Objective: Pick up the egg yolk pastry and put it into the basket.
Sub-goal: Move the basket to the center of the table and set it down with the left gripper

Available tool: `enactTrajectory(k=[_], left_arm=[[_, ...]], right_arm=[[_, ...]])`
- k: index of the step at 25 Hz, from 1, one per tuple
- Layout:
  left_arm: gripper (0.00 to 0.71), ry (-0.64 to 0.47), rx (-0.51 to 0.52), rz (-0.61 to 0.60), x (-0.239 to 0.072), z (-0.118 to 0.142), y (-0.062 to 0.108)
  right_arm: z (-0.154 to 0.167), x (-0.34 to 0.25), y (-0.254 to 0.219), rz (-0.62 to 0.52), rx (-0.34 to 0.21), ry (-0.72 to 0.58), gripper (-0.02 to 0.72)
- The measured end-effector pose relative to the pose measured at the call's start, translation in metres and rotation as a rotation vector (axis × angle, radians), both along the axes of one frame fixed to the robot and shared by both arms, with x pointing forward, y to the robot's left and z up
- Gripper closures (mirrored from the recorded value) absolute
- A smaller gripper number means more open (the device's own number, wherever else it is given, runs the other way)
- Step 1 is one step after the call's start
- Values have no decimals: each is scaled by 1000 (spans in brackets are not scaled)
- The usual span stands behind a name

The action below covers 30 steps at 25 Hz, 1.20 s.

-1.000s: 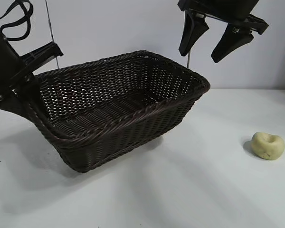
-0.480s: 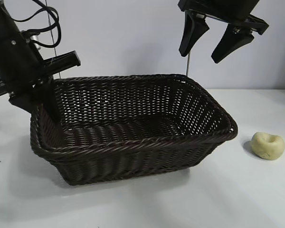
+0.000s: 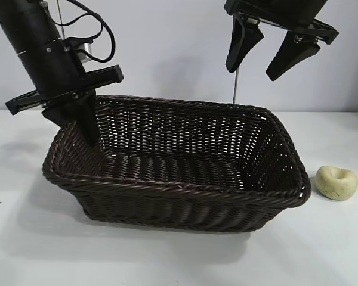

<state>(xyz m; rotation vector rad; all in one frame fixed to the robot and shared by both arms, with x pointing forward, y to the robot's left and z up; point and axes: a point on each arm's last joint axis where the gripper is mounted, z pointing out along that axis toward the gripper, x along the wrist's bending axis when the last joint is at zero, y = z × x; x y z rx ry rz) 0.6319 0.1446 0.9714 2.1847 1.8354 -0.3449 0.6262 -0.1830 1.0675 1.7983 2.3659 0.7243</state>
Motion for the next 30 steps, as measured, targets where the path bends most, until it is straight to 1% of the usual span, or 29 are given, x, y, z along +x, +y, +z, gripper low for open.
enactTrajectory(k=[3,16,20,21,22,23,28,30], left_arm=[[607,-5,-2,2,3,-2,-1],[608,49,14,-2,8,-31,-3],[606,54,15,-1,8,-34,-3],[595,54,14,-2,8,-34,-3],[576,53,13,-1,9,-34,-3],[538,52,12,0,9,-34,-3],[269,46,7,4,9,-33,-4],[222,45,14,2,10,-33,-3]], right_arm=[[0,0,0,0,0,0,176],[0,0,0,0,0,1,176],[0,0,0,0,0,1,176],[0,0,0,0,0,1,176],[0,0,0,0,0,1,176],[0,0,0,0,0,1,176],[0,0,0,0,0,1,176],[0,0,0,0,0,1,176]])
